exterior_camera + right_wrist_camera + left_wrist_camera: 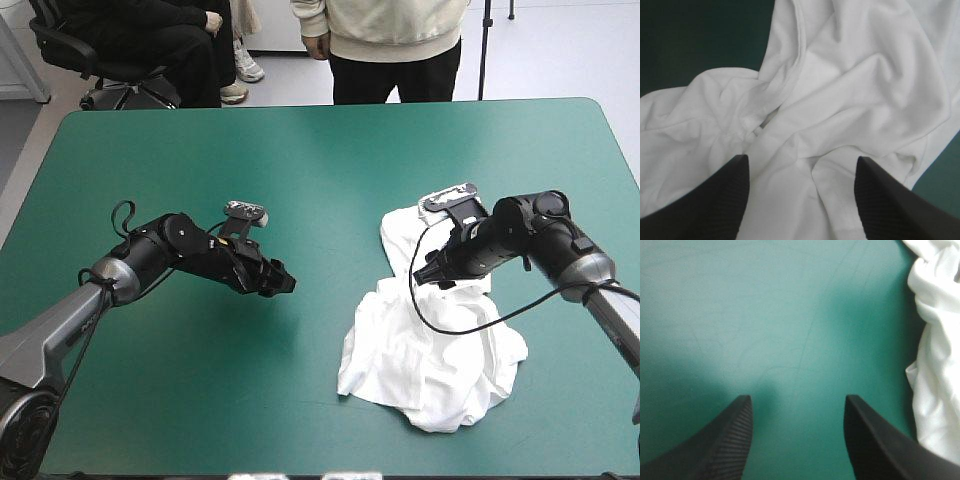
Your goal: Fold the cloth
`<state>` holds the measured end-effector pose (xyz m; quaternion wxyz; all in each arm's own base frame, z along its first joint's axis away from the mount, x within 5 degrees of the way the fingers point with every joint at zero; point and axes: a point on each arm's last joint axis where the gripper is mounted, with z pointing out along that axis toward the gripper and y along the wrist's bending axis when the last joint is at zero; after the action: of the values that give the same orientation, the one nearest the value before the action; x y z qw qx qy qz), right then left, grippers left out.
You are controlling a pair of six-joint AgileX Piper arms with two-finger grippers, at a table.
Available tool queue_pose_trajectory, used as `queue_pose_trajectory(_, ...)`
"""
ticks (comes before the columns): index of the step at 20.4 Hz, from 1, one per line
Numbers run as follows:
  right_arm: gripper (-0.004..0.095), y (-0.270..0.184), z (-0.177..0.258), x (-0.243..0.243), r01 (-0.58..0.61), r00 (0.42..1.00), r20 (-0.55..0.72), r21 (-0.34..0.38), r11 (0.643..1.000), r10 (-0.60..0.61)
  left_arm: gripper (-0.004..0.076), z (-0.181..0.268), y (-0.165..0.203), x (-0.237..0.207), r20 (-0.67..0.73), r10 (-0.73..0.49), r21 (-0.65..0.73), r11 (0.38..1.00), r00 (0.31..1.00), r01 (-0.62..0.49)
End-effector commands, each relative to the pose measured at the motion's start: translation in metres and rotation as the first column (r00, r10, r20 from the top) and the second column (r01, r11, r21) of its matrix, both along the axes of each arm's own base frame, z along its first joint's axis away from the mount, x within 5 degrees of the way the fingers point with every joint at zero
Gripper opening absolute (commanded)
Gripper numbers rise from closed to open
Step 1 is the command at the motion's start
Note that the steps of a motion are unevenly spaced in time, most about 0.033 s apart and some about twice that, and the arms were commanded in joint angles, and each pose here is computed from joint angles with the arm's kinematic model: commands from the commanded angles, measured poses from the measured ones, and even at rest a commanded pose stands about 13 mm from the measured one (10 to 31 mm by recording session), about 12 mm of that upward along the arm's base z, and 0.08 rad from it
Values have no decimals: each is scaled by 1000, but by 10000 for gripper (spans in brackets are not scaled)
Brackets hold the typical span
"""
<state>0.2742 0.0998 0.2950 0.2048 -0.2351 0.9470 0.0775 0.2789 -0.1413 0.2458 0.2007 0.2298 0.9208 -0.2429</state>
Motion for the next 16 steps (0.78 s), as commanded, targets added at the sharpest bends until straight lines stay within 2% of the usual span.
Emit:
queue_pose_trajectory(1, 567, -2, 19, 1, 8, 996, 87, 31, 999, -11, 405, 22, -3, 0, 68, 20, -60, 998, 997, -16)
queue_pose_trajectory(5, 567, -2, 19, 1, 8, 996, 87, 31, 999, -11, 405, 25, -6, 2, 79, 27, -101, 995, 997, -19)
queue_pose_trajectory(8, 568, -2, 19, 1, 8, 996, 87, 31, 999, -11, 404, 34, -15, -7, 92, -93, -206, 972, 991, 110)
queue_pose_trajectory(10, 567, -2, 19, 1, 8, 996, 87, 31, 999, -11, 405, 41, -16, -18, 99, -181, -221, 955, 978, 199)
queue_pose_trajectory(12, 567, -2, 19, 1, 8, 996, 87, 31, 999, -11, 405, 54, -10, -30, 129, -223, -178, 953, 966, 243)
queue_pose_trajectory(16, 567, -2, 19, 1, 9, 996, 86, 33, 999, -12, 404, 90, 15, -62, 213, -151, -42, 986, 965, 163)
